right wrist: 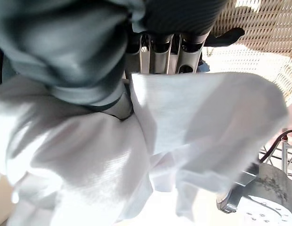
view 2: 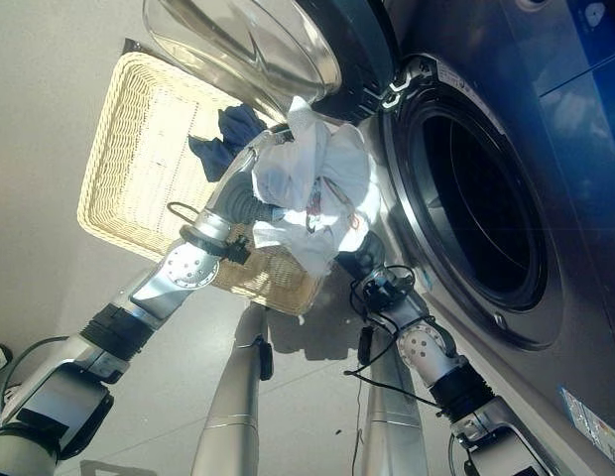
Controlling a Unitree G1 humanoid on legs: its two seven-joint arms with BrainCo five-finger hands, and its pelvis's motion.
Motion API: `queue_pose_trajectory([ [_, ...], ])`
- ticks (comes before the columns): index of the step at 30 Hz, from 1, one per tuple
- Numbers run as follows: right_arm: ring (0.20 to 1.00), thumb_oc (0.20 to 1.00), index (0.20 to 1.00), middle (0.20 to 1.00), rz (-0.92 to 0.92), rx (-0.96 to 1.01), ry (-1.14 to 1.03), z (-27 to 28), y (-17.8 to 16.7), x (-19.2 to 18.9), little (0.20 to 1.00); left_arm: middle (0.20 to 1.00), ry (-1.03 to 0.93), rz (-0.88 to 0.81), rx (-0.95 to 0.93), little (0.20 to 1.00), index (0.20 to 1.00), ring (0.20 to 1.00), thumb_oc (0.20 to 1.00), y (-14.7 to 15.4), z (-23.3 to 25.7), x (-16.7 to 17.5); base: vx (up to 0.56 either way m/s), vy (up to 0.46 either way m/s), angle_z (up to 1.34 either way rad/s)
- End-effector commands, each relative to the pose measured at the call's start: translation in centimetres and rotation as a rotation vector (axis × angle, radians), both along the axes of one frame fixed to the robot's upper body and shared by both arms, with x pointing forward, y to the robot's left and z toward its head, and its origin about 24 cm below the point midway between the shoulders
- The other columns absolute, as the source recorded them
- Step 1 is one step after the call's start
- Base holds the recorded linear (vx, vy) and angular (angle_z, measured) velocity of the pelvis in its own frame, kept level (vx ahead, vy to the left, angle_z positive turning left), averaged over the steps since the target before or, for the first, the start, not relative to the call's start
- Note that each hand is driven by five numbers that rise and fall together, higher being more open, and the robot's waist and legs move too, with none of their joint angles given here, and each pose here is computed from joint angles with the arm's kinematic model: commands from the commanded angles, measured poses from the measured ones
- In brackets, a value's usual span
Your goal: Put the clothes into the washing machine.
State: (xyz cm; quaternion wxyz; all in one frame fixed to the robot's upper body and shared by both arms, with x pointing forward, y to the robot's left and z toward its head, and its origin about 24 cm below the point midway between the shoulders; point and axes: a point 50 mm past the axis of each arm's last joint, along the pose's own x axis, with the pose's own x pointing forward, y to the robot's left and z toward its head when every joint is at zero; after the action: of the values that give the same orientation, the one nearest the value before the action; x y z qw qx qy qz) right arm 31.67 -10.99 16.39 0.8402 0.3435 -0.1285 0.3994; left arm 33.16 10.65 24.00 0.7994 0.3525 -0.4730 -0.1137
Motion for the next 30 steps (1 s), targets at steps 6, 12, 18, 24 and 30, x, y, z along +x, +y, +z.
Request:
queue_pose_trajectory([
  [6, 0.2, 0.2, 0.2, 0.2, 0.103, 0.185, -0.319, 6.3, 1.2, -2.2, 0.2, 1.0, -0.061, -0.031, 0.075, 1.0, 1.0, 1.0, 1.0, -1.1, 0.6, -0.9, 0.0, 0.0, 0.0],
  [12, 0.2, 0.2, 0.2, 0.2, 0.06, 0.204, -0.346, 6.6, 0.2, -2.1, 0.2, 1.0, -0.044, 0.015, 0.078, 1.0, 1.0, 1.0, 1.0, -0.4, 0.4, -0.5, 0.0, 0.0, 0.0],
  [18, 0.2, 0.2, 0.2, 0.2, 0.02, 0.237, -0.368, 6.9, -0.9, -2.1, 0.2, 1.0, -0.046, 0.096, 0.063, 1.0, 1.0, 1.0, 1.0, 1.1, -0.1, 0.0, 0.0, 0.0, 0.0],
  [24, 0.2, 0.2, 0.2, 0.2, 0.012, 0.252, -0.382, 7.1, -1.3, -2.2, 0.2, 1.0, -0.082, 0.219, -0.035, 1.0, 1.0, 1.0, 1.0, 2.8, 0.0, 0.5, 0.0, 0.0, 0.0],
  [30, 0.2, 0.2, 0.2, 0.2, 0.02, 0.268, -0.386, 7.2, -1.2, -2.4, 0.2, 1.0, -0.147, 0.302, -0.126, 1.0, 1.0, 1.0, 1.0, 3.8, -0.4, 0.3, 0.0, 0.0, 0.0],
])
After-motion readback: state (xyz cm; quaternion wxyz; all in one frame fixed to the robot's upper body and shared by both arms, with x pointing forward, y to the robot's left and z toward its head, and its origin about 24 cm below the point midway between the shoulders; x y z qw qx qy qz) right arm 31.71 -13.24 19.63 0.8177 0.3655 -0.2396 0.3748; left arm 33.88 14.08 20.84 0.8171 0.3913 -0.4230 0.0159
